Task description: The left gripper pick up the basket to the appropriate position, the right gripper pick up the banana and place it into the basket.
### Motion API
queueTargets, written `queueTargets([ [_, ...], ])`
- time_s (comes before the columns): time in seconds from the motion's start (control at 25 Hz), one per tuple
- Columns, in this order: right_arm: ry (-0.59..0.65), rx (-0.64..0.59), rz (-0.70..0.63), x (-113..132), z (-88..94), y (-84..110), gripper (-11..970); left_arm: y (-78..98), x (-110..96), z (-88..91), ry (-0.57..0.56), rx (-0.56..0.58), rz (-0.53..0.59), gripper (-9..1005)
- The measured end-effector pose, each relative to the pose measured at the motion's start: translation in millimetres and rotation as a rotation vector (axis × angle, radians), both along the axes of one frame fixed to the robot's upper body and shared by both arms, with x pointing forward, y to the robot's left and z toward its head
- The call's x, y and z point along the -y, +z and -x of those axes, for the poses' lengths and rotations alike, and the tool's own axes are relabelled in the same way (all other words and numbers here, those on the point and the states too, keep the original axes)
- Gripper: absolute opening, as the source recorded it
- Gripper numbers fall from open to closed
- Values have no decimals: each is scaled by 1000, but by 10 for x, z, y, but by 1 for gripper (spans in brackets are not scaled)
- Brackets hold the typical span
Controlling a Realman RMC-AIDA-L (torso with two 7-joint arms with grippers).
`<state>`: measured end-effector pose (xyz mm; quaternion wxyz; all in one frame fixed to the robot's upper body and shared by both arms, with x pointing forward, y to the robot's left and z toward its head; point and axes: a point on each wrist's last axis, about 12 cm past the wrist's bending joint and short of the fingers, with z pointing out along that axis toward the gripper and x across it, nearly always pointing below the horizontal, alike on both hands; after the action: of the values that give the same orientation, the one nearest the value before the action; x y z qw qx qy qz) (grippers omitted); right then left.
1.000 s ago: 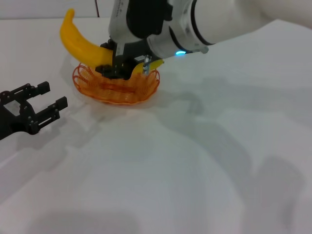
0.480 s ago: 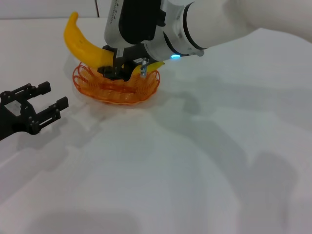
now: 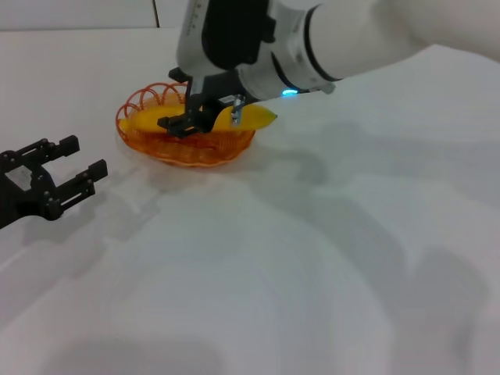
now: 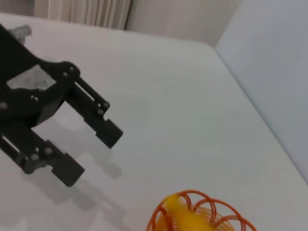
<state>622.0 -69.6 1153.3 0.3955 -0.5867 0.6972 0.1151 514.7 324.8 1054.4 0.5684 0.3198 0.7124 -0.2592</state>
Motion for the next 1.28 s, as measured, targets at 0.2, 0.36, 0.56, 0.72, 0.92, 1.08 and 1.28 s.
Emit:
queueTargets([
  [0.2,-6,9,-78,335,135,81,728,-17,-13,22,8,-6,4,616],
  [0.36,26,-24,-184,660,217,130,735,-40,-8,37,14,-5,11,616],
  [0.56,62,-93,-295,1092,286,39,732,-37,-7,35,13,-1,11,616],
  [0.72,47,-140,-370,1386,333,-177,731,-37,-2,34,12,1,11,616],
  [0.92,-74,-159,-413,1688,365,-508,731,-28,10,28,6,5,14,616],
  [1.08,-116,-177,-421,1792,452,-723,730,-23,13,22,5,7,14,616],
  [1.28,-142,-190,-429,1888,566,-836,730,-27,6,32,5,6,14,616],
])
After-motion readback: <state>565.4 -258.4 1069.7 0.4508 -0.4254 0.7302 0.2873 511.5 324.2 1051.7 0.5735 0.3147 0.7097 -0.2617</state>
